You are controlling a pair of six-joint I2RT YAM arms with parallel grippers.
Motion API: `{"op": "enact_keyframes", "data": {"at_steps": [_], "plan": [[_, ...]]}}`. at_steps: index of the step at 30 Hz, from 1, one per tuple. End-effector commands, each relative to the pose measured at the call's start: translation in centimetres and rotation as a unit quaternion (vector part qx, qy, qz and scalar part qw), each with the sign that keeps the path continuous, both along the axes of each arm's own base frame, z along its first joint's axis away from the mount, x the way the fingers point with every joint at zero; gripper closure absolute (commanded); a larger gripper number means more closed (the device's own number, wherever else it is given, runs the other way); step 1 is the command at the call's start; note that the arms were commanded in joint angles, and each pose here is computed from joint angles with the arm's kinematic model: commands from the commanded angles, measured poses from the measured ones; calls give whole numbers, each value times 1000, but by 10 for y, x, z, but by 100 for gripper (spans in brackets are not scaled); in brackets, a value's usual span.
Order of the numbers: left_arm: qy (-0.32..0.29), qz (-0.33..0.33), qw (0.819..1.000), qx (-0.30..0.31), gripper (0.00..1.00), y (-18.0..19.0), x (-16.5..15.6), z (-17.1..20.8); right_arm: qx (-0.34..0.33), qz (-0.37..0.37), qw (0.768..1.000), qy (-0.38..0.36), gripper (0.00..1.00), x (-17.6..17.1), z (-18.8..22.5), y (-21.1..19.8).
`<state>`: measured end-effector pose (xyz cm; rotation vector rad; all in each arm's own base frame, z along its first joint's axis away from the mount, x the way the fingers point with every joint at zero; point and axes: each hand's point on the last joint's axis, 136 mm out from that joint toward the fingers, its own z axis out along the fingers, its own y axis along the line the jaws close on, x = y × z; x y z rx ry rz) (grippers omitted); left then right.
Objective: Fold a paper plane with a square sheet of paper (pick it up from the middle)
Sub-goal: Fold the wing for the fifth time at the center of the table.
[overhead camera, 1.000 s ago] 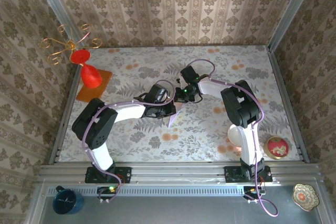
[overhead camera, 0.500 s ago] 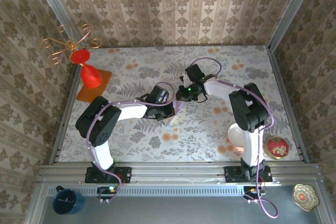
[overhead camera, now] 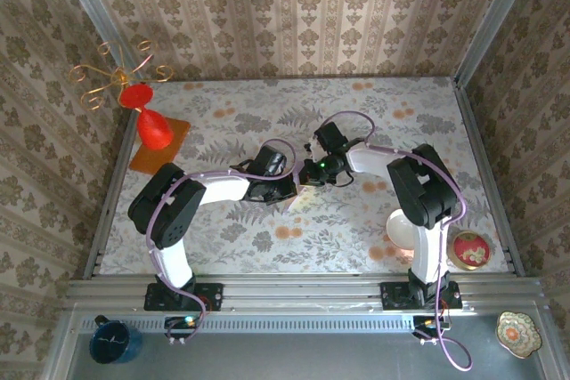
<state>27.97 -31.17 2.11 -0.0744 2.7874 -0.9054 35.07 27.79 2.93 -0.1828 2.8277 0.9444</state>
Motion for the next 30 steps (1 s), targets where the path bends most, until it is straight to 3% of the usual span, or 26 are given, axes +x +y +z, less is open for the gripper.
{"op": "enact_keyframes", "data": {"at_steps": [1,10,21,26,30], "plan": [[50,23,996,75,100,32,-19,-33,16,13,1000,2,95,5,-2,11],[68,26,993,94,100,44,-31,-41,5,-26,999,29,96,14,-35,-13],[94,30,989,110,100,62,-52,-57,25,-151,988,20,95,90,-42,-80],[87,20,991,101,100,56,-47,-52,27,-178,984,2,95,115,-31,-97],[77,13,993,89,100,47,-40,-44,40,-167,984,-36,95,114,4,-94]]}}
